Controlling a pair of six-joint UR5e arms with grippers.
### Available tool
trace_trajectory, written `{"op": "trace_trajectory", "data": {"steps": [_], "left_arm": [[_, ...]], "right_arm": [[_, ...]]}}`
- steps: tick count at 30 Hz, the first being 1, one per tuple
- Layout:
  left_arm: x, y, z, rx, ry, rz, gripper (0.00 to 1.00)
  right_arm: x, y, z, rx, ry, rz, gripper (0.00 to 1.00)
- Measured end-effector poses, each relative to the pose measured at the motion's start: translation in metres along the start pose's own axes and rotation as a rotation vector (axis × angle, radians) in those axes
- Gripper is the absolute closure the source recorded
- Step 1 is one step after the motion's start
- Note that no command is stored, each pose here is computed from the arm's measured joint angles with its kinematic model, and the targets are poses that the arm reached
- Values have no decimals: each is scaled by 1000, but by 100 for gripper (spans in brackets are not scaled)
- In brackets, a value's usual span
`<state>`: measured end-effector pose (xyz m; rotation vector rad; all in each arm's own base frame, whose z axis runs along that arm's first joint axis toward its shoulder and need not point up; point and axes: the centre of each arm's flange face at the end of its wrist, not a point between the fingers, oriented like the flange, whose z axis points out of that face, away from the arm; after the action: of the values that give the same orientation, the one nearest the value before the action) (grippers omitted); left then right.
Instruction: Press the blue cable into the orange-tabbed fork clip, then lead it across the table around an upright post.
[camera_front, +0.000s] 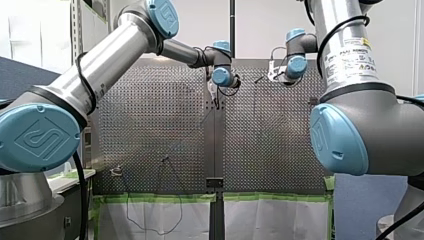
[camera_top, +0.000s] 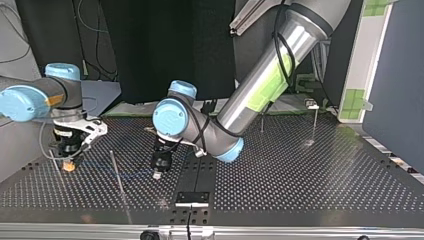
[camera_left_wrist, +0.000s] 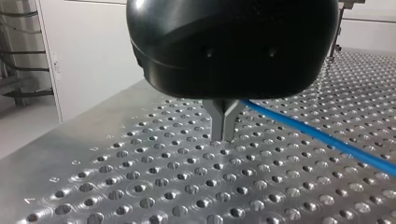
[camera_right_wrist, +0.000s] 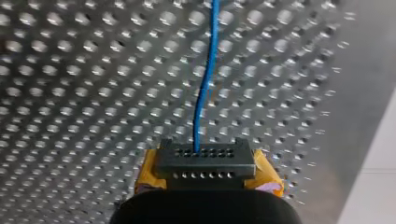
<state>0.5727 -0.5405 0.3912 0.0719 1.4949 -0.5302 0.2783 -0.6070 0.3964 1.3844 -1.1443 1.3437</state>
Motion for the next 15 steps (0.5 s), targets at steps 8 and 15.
{"op": "trace_trajectory", "data": {"steps": [8,15], "left_arm": [[15,10,0,-7,12,4,100],[29,23,3,-18,24,5,100]], "right_arm": [[-33,-11,-6,25,-32,5,100],[-70,-9,-4,25,-54,35,100]]}}
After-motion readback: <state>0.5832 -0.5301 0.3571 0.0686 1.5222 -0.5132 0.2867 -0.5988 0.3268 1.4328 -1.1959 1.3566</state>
